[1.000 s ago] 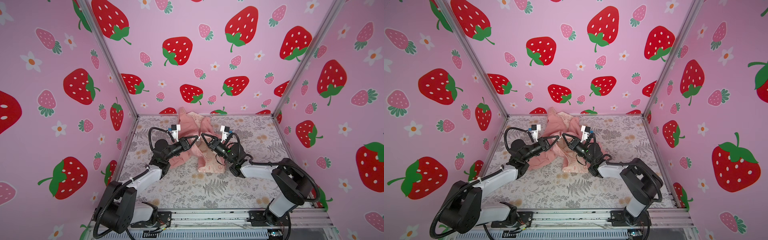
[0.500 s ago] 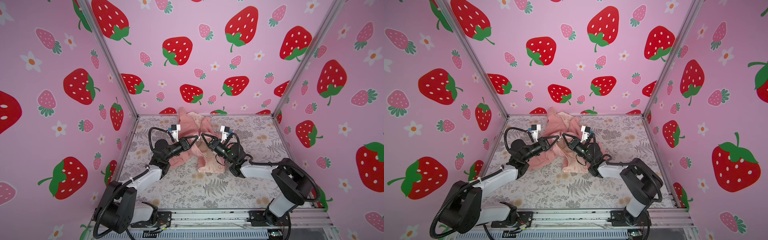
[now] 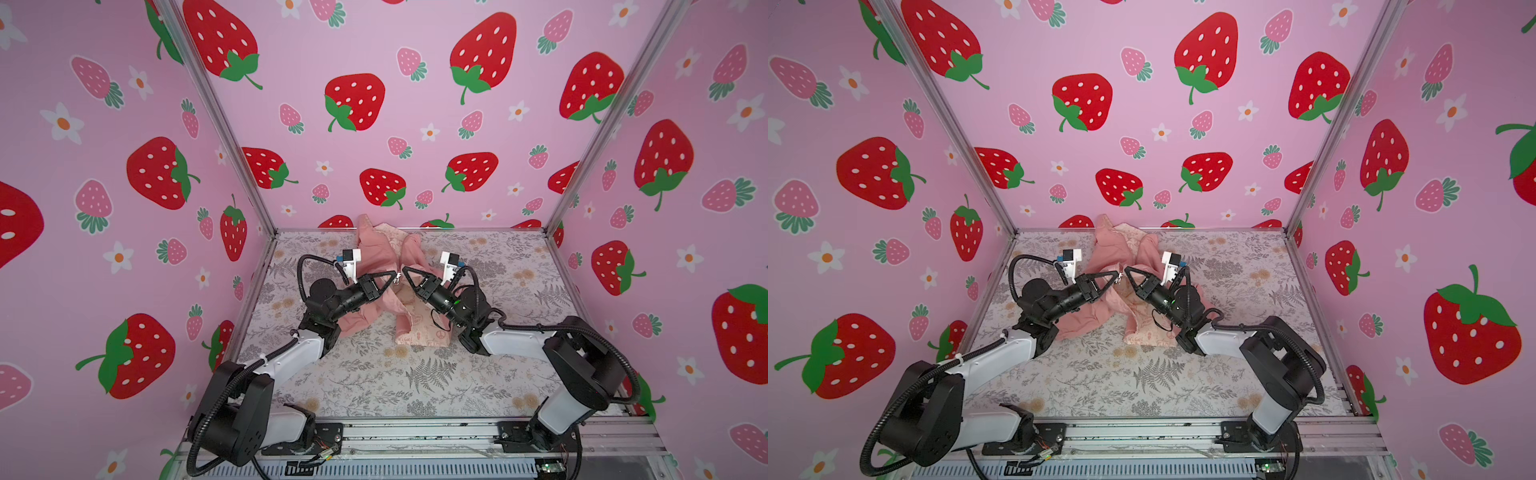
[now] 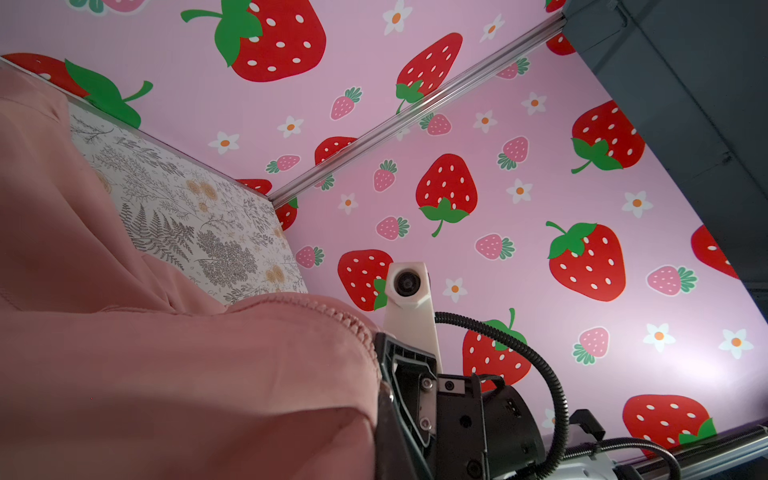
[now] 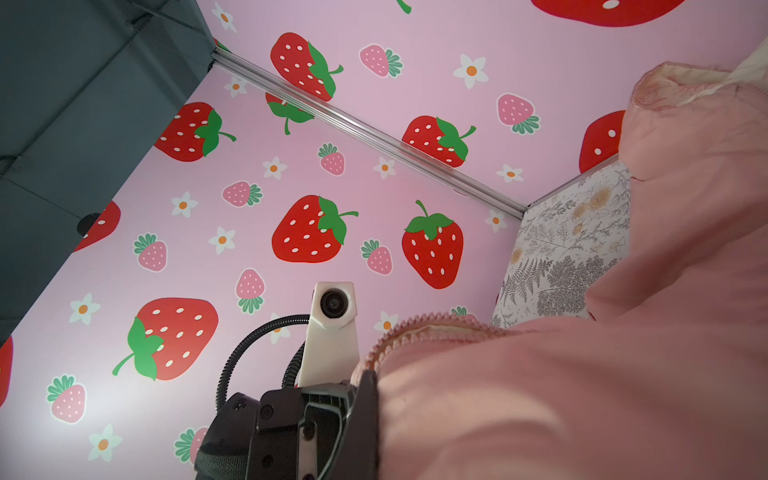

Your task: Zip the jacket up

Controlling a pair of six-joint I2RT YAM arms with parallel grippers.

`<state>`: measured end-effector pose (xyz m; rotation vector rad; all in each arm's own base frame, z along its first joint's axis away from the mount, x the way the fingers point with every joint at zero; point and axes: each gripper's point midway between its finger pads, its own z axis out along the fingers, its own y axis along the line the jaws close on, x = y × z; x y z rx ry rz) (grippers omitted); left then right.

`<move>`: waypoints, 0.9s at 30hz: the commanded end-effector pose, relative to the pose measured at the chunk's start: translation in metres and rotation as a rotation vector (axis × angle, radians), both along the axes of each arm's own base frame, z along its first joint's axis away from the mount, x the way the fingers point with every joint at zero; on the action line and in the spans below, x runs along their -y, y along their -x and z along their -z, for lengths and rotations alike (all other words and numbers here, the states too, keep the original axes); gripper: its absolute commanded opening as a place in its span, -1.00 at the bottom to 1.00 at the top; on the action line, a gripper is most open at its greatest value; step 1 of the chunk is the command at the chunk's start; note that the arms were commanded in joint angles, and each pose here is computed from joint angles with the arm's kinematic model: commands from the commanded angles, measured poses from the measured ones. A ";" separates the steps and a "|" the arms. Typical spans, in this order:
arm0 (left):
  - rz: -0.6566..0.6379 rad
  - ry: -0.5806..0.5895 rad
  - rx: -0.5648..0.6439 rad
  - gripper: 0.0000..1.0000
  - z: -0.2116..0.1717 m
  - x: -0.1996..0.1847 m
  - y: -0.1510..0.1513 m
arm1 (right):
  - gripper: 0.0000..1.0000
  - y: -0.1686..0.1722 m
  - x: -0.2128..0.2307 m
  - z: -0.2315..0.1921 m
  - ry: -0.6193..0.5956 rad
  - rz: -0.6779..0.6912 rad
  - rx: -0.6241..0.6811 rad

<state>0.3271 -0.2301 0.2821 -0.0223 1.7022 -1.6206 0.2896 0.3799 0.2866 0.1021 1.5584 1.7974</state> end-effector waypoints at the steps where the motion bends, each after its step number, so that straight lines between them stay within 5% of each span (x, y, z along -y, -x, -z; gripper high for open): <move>1: 0.013 0.042 0.086 -1.00 -0.027 0.002 0.000 | -1.00 0.005 -0.003 -0.020 -0.036 -0.012 0.049; 27: 0.003 0.034 0.068 -1.00 -0.021 0.002 -0.003 | -1.00 0.007 0.006 -0.028 -0.012 0.050 0.080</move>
